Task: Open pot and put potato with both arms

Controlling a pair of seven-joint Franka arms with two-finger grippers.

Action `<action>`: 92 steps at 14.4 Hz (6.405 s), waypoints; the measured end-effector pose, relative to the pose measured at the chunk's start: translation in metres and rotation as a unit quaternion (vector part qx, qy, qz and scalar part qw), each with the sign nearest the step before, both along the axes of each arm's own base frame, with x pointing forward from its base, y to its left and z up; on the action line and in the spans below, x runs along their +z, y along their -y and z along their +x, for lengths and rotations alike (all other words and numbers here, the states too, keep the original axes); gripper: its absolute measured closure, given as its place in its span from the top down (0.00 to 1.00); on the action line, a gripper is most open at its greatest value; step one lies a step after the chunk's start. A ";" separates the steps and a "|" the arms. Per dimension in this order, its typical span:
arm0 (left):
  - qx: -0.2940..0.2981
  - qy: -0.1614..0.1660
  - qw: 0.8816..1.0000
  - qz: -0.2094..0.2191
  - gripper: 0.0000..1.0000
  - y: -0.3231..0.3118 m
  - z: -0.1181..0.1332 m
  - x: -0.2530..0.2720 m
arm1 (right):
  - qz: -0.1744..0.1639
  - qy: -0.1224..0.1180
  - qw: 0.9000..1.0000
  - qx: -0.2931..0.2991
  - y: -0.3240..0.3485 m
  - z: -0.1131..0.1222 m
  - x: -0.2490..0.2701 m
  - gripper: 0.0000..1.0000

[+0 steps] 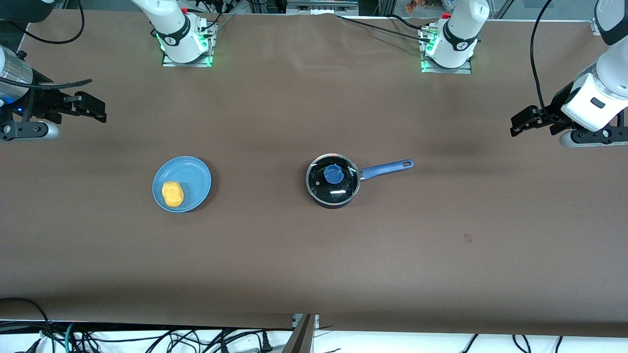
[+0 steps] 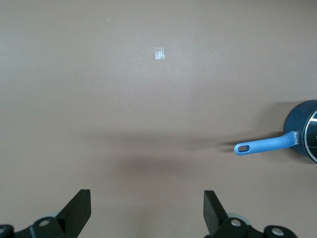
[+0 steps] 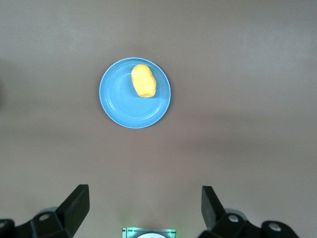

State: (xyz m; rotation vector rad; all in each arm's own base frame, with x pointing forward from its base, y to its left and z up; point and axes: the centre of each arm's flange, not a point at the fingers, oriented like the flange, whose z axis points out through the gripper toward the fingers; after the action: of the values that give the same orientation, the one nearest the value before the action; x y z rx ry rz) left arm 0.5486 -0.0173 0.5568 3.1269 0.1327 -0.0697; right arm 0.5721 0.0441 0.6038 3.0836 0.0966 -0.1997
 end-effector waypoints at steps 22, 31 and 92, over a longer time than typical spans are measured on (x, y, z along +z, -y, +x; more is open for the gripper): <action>-0.001 -0.013 1.000 0.005 1.00 0.031 -0.001 0.000 | 0.000 0.003 1.000 0.000 0.000 0.001 0.000 1.00; 0.040 -0.025 0.999 0.008 1.00 0.049 0.001 -0.010 | 0.000 0.003 1.000 0.000 0.001 0.001 0.000 1.00; 0.023 -0.159 0.985 -0.070 0.60 0.144 0.108 -0.128 | 0.026 -0.005 0.997 0.073 -0.028 0.070 -0.407 0.75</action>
State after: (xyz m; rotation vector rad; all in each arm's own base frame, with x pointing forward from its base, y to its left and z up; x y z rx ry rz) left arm 0.6564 -0.1614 0.4292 2.9466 0.1928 -0.5518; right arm 0.6418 0.0717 0.1967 3.1094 0.3317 -0.2081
